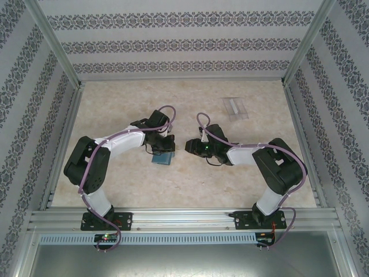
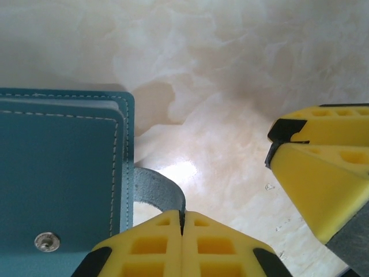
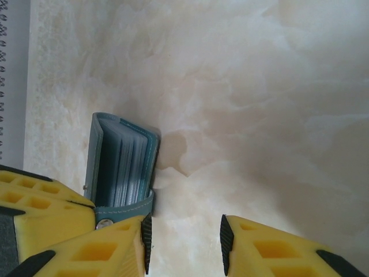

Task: Put the credit cards into the card holder
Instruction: Close the button on the card holder.

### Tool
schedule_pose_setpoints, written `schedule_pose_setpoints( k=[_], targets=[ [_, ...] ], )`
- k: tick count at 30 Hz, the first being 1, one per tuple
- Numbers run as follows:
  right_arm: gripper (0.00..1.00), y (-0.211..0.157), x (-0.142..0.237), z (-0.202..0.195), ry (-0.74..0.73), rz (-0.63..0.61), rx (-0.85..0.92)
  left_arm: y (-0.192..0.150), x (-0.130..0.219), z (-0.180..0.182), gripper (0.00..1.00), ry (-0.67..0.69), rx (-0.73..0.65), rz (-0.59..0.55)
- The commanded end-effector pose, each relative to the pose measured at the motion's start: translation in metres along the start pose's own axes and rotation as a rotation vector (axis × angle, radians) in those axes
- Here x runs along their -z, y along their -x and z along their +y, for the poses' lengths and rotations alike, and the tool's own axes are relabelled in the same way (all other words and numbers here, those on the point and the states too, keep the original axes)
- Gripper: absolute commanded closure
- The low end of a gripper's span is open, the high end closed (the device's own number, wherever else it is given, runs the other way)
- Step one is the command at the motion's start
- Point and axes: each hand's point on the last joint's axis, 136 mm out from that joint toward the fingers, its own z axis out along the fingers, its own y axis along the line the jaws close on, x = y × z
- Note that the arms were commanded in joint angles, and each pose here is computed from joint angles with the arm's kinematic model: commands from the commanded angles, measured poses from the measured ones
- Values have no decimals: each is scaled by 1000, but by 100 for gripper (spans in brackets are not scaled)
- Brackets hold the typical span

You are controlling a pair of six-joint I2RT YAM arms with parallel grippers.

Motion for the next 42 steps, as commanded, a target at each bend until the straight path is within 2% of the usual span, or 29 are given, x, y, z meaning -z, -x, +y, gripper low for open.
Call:
schedule_pose_setpoints(
  k=[1,5,9,22,26,37,39,42],
  targets=[
    [61,3,-8,13,38,37,13,-4,4,0,100,24,-25,10],
    [61,10,-18,24,105,59,-53,-5,3,-8,100,-39,-24,20],
    [61,12,-29,38,92,81,-44,-4,6,-11,100,-73,-21,10],
    [61,11,-57,53,192,155,-181,-1,5,-7,100,-77,2,3],
    [67,8,-59,57,228,171,-205,-1,4,-7,100,-80,4,8],
    [65,1,-67,62,282,226,-257,0,7,-10,100,-87,-1,13],
    [73,0,-68,60,280,229,-255,-1,7,-9,100,-84,0,13],
    [93,-3,-68,57,273,236,-253,-1,7,-9,100,-84,3,12]
  ],
)
